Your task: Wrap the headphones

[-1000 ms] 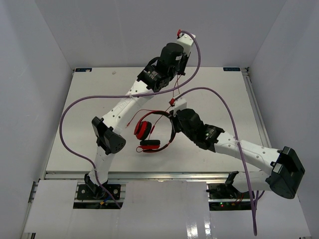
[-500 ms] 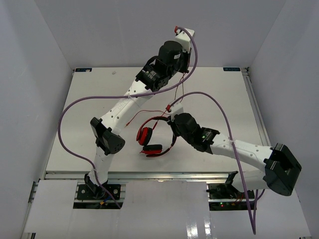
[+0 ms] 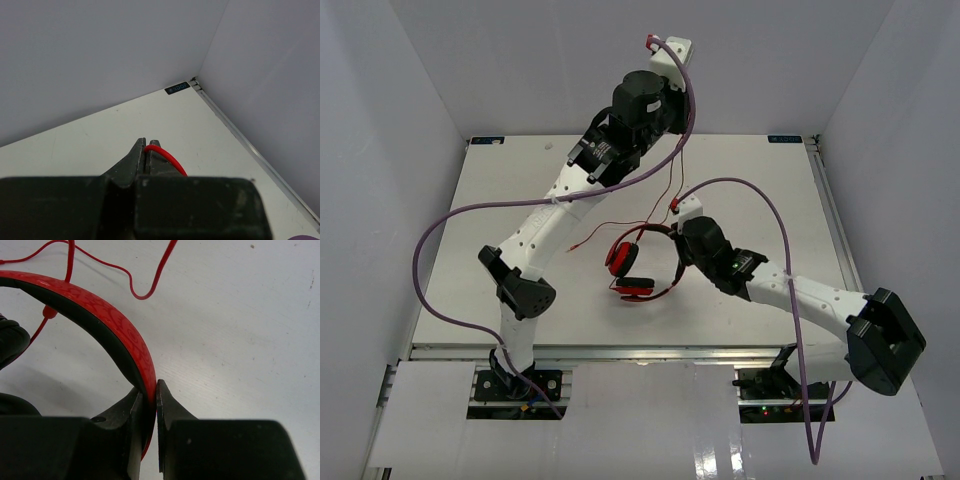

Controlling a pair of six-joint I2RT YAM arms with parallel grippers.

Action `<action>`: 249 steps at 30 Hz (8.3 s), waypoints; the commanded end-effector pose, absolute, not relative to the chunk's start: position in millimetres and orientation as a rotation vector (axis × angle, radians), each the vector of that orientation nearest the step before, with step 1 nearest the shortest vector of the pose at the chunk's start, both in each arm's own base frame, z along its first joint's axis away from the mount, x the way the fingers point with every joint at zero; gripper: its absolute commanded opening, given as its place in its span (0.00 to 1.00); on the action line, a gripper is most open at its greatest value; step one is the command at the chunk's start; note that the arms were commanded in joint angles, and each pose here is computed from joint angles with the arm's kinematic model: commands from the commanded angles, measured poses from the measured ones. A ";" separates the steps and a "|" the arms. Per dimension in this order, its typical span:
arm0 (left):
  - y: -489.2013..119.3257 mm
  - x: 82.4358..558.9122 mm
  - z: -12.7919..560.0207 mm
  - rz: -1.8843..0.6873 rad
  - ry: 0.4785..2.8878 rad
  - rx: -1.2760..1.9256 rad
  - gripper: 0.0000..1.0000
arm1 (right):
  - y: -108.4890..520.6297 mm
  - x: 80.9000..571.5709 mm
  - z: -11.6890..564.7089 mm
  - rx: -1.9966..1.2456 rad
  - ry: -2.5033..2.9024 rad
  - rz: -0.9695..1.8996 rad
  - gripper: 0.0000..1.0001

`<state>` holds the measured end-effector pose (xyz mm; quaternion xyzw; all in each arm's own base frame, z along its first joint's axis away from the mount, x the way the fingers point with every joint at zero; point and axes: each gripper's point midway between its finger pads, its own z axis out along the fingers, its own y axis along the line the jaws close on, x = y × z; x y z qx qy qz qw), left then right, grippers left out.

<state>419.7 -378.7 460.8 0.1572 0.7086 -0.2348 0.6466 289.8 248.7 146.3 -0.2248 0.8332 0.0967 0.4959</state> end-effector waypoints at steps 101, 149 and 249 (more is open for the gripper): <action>-237.3 255.2 323.6 -0.984 1.293 0.625 0.98 | 152.0 300.2 387.2 -0.626 1.658 0.706 0.08; -337.4 220.2 228.6 -1.274 1.098 0.764 0.00 | 107.1 366.3 442.8 -0.241 1.654 0.531 0.08; -227.7 231.1 375.9 -0.182 1.581 0.943 0.00 | 237.9 121.5 399.3 -1.505 0.897 1.120 0.08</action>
